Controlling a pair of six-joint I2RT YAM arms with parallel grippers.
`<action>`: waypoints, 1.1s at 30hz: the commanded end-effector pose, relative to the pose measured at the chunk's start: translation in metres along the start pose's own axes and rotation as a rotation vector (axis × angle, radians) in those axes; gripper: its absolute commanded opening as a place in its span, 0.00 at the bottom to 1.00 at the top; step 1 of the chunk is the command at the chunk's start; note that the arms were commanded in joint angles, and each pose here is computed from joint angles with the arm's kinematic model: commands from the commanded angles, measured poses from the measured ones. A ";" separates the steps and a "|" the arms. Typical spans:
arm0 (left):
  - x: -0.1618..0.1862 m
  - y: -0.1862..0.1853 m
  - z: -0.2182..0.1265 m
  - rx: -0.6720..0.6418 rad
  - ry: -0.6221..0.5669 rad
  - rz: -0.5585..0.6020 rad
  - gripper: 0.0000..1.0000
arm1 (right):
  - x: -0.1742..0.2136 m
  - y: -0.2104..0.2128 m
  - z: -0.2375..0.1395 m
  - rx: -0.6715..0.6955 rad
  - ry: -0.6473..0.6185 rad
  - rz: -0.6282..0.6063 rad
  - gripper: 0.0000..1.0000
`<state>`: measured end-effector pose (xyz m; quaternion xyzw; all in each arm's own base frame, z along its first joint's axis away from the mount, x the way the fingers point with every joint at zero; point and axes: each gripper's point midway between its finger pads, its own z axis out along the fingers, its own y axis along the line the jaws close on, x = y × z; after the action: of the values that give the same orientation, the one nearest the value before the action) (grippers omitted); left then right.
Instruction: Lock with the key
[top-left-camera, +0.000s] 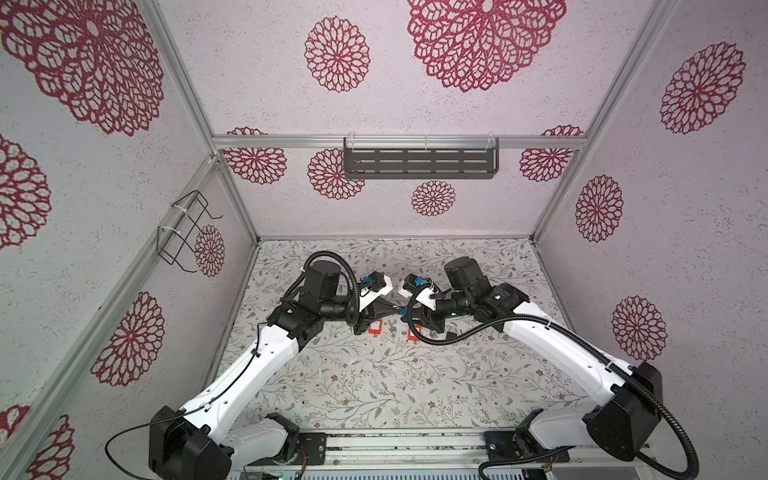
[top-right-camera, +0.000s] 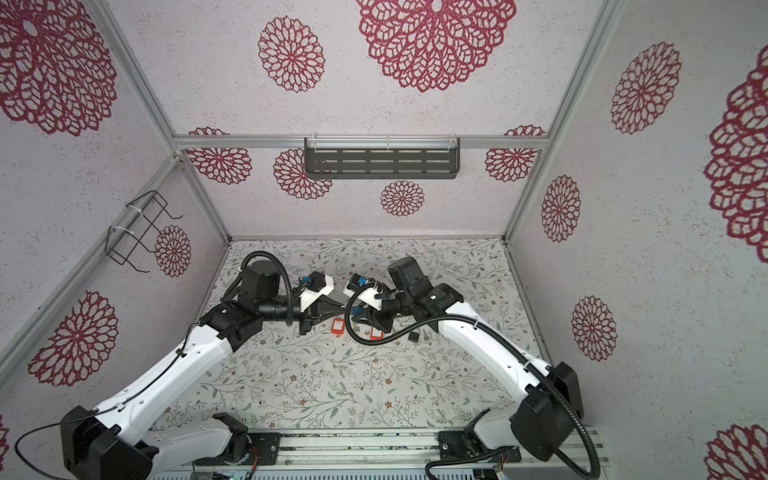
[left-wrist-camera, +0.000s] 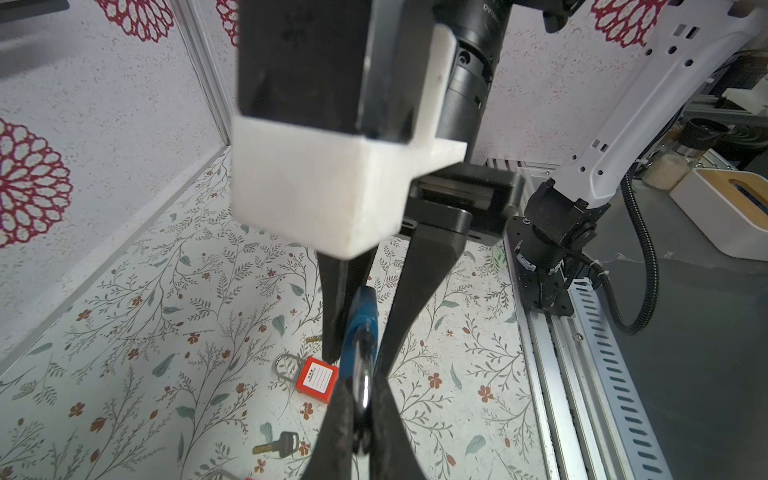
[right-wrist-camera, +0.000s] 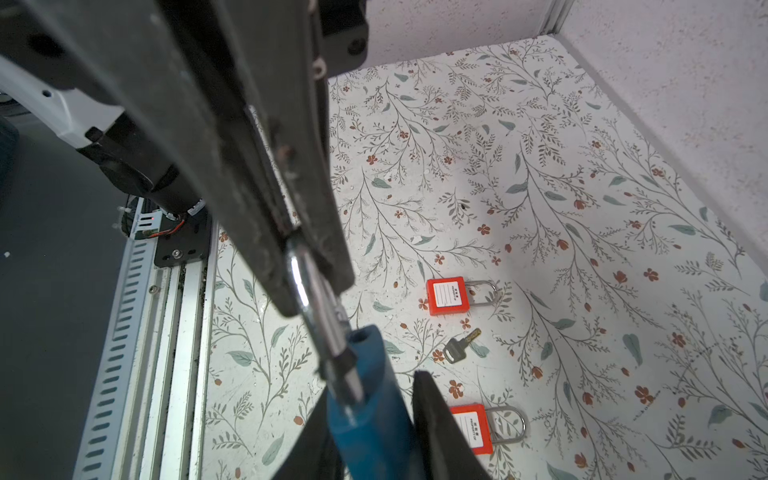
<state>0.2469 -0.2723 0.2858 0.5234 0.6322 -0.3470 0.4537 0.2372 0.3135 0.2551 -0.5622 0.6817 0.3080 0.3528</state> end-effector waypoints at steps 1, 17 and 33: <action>-0.014 -0.008 -0.002 0.029 -0.054 0.077 0.00 | -0.016 0.005 -0.011 -0.016 -0.043 -0.029 0.28; -0.014 -0.013 0.001 0.066 -0.051 0.088 0.00 | -0.019 0.014 -0.019 -0.025 -0.087 -0.087 0.23; -0.011 -0.016 0.008 0.102 -0.037 0.091 0.00 | -0.025 0.023 -0.023 -0.058 -0.127 -0.094 0.05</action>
<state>0.2408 -0.2780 0.2853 0.5478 0.6071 -0.3580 0.4509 0.2193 0.3089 0.2548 -0.5822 0.6606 0.3236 0.3463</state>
